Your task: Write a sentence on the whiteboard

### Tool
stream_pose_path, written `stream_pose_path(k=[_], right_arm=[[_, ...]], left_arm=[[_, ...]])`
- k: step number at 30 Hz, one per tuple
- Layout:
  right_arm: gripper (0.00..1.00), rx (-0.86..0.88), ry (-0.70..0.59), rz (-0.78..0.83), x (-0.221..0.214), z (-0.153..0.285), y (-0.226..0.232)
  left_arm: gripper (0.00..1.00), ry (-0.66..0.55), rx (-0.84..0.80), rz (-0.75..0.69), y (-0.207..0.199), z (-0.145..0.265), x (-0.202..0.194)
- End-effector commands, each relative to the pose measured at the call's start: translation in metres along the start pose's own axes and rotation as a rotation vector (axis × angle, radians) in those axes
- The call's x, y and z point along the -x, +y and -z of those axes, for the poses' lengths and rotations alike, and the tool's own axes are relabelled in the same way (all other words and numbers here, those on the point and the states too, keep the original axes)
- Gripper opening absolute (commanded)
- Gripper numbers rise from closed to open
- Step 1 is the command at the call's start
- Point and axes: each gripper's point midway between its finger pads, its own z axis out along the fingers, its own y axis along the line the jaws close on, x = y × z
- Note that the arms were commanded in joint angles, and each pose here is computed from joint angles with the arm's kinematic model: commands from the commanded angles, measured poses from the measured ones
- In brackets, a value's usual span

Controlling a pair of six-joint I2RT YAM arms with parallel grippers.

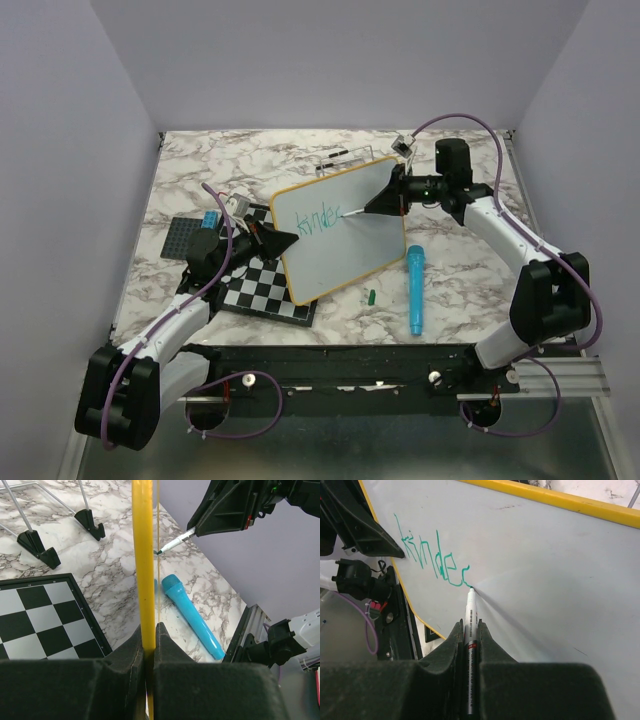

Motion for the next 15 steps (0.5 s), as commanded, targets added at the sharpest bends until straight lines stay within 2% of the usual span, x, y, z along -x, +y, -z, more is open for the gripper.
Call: stream_pose_path(k=[1,7,15], right_arm=[[0.01,-0.071,-0.007,0.017,0.000,0.008,-0.011],[0.01,-0.022,0.020,-0.021,-0.013,0.003,-0.008],[0.01,0.015,0.048,0.010,-0.021,-0.008,0.003]], left_arm=[[0.00,-0.041,-0.080,-0.099,-0.021,-0.001,0.017],[0.00,-0.040,-0.081,-0.099,-0.021,-0.001,0.017],[0.00,-0.039,-0.082,-0.100,-0.021,-0.001,0.018]])
